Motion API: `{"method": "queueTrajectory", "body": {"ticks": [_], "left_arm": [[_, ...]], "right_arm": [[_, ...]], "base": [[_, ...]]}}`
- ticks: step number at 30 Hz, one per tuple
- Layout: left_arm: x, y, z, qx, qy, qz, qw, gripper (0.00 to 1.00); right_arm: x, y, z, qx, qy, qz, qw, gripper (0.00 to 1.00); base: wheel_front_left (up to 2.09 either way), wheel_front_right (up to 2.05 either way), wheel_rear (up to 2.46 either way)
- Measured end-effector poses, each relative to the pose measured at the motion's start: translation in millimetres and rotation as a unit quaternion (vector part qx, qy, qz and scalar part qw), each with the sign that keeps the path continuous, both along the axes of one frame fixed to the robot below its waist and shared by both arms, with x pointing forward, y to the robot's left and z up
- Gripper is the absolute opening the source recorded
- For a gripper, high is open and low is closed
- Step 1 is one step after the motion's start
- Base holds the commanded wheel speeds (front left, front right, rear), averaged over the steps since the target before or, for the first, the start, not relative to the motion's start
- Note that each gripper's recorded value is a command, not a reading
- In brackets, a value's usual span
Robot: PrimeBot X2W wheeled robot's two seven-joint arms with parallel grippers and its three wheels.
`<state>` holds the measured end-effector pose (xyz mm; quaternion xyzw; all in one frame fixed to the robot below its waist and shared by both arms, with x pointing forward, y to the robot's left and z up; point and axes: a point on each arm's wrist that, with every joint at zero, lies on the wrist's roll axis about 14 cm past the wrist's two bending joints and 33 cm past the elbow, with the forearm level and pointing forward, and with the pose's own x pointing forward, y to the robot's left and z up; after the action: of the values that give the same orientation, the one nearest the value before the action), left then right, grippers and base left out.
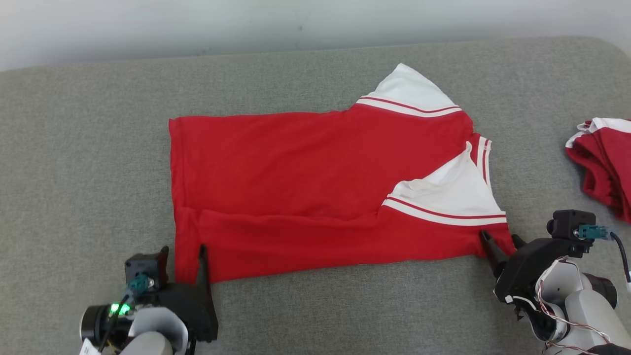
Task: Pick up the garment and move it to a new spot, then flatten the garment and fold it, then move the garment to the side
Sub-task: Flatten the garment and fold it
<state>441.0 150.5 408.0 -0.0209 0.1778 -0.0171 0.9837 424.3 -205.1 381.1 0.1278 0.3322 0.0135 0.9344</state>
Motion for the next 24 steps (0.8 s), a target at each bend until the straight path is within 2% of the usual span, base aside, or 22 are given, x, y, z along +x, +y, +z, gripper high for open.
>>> {"method": "queueTrajectory", "body": {"ticks": [10, 11, 12, 13, 14, 15, 24], "left_arm": [[-18.3, 11.0, -12.0, 0.003, 0.022, 0.016, 1.000, 1.00], [-18.7, 10.7, -13.0, 0.003, 0.024, 0.014, 1.000, 1.00], [-19.0, 9.6, -14.2, 0.003, 0.028, 0.011, 1.000, 1.00], [-19.2, 7.8, -15.3, 0.002, 0.031, 0.008, 0.999, 1.00], [-19.1, 6.3, -16.8, 0.001, 0.036, 0.005, 0.999, 0.47], [-19.0, 5.1, -18.7, -0.002, 0.044, 0.004, 0.999, 0.00], [-32.0, -7.6, -17.5, -0.039, 0.060, -0.009, 0.997, 0.00]], "right_arm": [[1.8, 8.3, -11.4, -0.005, 0.027, 0.021, 0.999, 1.00], [1.5, 8.9, -12.1, -0.007, 0.030, 0.025, 0.999, 0.76], [1.5, 8.8, -12.1, -0.009, 0.032, 0.027, 0.999, 0.32], [1.4, 9.4, -12.0, -0.010, 0.032, 0.029, 0.999, 0.00], [0.5, 10.8, -12.4, -0.012, 0.036, 0.034, 0.999, 0.00], [-0.6, 12.8, -12.7, -0.014, 0.039, 0.040, 0.998, 0.00], [-20.0, 10.4, -1.8, 0.017, 0.035, 0.030, 0.999, 0.00]], "base": [[0.00, 0.00, 0.00], [0.00, 0.00, 0.00], [0.00, 0.00, 0.00], [0.00, 0.00, 0.00], [0.00, 0.00, 0.00], [0.00, 0.00, 0.00], [0.00, 0.00, 0.00]]}}
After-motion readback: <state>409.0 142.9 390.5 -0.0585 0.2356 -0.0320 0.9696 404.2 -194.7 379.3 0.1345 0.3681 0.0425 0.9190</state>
